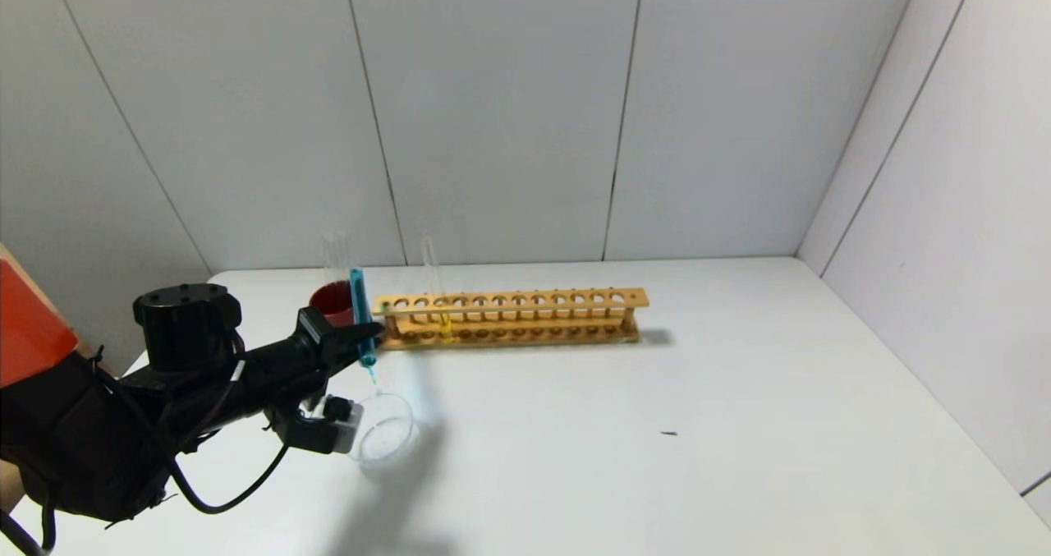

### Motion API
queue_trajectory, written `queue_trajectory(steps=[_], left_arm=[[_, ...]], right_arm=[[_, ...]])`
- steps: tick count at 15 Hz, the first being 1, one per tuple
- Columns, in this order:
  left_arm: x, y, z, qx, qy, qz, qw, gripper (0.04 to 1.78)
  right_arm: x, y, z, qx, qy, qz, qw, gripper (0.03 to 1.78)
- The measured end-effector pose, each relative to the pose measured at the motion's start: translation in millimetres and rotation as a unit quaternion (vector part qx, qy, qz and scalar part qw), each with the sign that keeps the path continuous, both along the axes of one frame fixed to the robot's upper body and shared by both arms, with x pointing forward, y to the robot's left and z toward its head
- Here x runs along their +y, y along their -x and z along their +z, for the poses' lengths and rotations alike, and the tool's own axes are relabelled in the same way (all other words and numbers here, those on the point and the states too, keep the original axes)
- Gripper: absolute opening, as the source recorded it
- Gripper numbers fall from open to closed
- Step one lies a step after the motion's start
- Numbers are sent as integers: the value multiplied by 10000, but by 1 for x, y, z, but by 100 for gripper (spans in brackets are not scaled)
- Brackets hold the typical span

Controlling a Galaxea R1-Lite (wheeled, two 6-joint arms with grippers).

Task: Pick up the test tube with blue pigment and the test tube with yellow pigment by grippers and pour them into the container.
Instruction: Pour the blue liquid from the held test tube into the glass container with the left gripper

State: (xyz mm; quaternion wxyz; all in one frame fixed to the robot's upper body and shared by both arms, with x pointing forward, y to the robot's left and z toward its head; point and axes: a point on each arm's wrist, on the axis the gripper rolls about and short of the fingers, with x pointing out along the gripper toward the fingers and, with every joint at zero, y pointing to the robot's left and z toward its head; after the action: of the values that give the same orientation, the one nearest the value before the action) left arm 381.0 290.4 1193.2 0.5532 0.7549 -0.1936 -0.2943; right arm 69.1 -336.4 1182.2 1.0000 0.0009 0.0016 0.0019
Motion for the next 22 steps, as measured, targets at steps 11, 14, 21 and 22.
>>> queue_trajectory(steps=[11,14,21,22], left_arm=[[1,4,4,-106,-27,-26,9999,33],[4,5,7,-236,-88,-6,9997,33],[6,6,8,-295,-126,-7,9995,33],[6,6,9,-305,-128,-7,9995,33]], right_arm=[[0,0,0,0,0,2,10000,175],[0,0,0,0,0,0,10000,175],[0,0,0,0,0,0,10000,175],[0,0,0,0,0,-2,10000,175]])
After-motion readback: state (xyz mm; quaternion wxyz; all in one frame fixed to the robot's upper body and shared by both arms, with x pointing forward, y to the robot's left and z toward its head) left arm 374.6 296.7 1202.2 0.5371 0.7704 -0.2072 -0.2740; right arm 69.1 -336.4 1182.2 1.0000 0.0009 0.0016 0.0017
